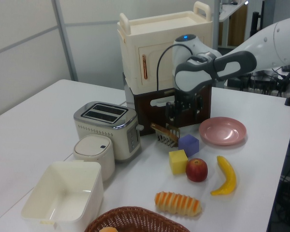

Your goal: Put the purple cube on the table

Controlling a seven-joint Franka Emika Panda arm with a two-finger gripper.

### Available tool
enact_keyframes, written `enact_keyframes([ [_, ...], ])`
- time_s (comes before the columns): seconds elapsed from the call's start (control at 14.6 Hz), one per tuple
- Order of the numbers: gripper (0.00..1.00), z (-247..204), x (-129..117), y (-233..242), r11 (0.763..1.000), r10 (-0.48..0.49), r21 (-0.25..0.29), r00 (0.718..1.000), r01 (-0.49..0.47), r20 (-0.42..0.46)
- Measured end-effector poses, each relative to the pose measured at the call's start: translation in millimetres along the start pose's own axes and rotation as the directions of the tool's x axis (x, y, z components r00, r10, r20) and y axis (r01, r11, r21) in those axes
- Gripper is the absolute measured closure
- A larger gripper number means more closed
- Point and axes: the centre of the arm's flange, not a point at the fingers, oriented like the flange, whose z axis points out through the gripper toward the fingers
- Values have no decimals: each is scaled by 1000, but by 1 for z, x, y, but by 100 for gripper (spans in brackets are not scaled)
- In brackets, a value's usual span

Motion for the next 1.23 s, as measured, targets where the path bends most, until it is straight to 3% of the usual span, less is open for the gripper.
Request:
enact_keyframes([
  [0.21,0,-58,-9,-31,994,-104,-20,995,104,-3],
  [0.34,0,-102,-23,-52,974,-224,-37,975,224,-6],
  [0.48,0,-136,-36,-55,957,-282,-60,959,282,13],
  [0.75,0,-166,-47,-58,951,-304,-62,953,304,10],
  [1.23,0,-169,-42,-45,953,-302,-8,953,303,17],
])
